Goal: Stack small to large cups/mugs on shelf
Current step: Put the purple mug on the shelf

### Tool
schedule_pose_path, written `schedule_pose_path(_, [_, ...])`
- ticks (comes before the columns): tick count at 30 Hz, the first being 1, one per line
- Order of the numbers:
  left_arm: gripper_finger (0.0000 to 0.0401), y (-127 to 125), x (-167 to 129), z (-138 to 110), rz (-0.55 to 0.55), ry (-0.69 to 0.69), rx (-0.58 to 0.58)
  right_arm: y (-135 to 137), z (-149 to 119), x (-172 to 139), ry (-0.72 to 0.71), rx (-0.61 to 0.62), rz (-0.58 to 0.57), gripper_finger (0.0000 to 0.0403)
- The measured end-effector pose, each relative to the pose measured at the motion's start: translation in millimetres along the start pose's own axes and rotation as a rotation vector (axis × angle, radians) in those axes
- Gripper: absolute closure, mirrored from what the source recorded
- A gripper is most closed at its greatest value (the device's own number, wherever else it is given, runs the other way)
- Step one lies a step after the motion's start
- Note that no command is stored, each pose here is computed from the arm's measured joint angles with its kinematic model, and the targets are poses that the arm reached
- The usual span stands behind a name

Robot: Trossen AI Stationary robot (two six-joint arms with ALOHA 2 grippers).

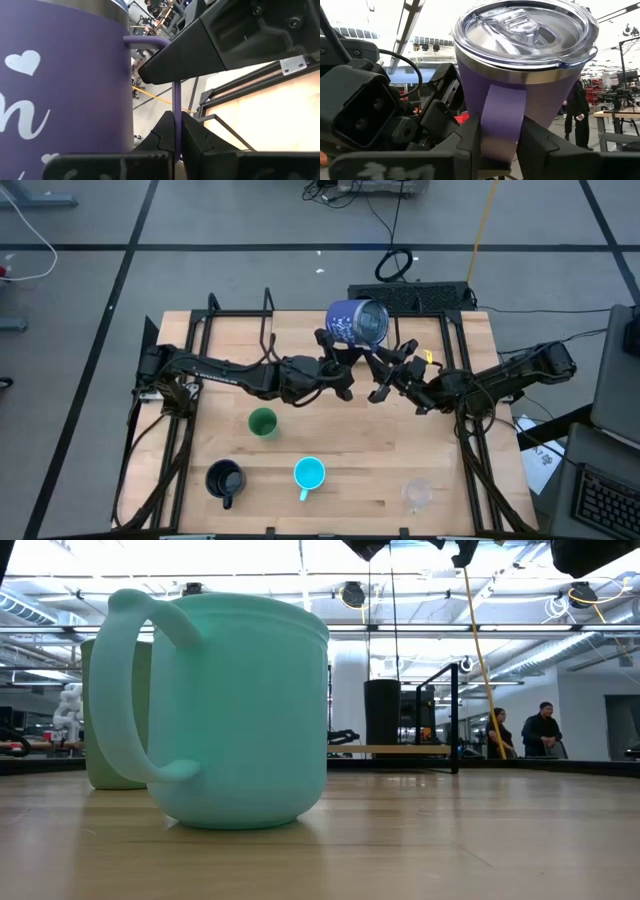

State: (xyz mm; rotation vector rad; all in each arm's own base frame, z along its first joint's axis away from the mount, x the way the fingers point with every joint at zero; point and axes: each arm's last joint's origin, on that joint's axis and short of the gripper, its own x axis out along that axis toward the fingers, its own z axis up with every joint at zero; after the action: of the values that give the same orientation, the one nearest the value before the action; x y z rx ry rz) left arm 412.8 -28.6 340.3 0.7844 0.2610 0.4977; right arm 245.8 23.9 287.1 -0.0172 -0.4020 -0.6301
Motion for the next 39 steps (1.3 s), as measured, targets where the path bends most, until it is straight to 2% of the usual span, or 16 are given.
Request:
schedule_pose_path(5, [0.0377, -0.2, 0.0, -0.1, -0.003, 0.000, -0.019, -0.1, -0.2, 0.1, 0.001, 0.000, -0.002, 0.0319])
schedule_pose_path(10, [0.0361, -1.5, -3.9, 4.3, -0.030, -0.026, -0.032, -3.6, -3.3, 1.4, 0.032, -0.024, -0.077, 0.0320])
schedule_pose_path(15, [0.0357, -4.7, -4.7, 4.8, -0.055, -0.035, -0.023, -2.3, -5.6, 2.0, 0.038, -0.031, -0.028, 0.0343])
schedule_pose_path(23, [0.0356, -6.5, -4.7, 3.0, -0.071, -0.024, -0.013, -1.3, -9.4, 1.7, 0.072, -0.051, -0.016, 0.0396])
schedule_pose_path(31, [0.0355, -12.8, -13.7, 4.3, -0.090, 0.028, 0.035, -1.0, -11.0, 1.4, 0.087, -0.063, -0.009, 0.0401])
schedule_pose_path(35, [0.0355, -3.5, -27.5, 7.5, -0.125, 0.051, 0.015, -0.3, -13.1, 1.2, 0.105, -0.083, 0.005, 0.0401])
schedule_pose_path(39, [0.0354, 13.3, -46.3, 9.3, -0.187, 0.071, -0.032, 3.1, -15.4, 0.8, 0.108, -0.083, 0.113, 0.0402])
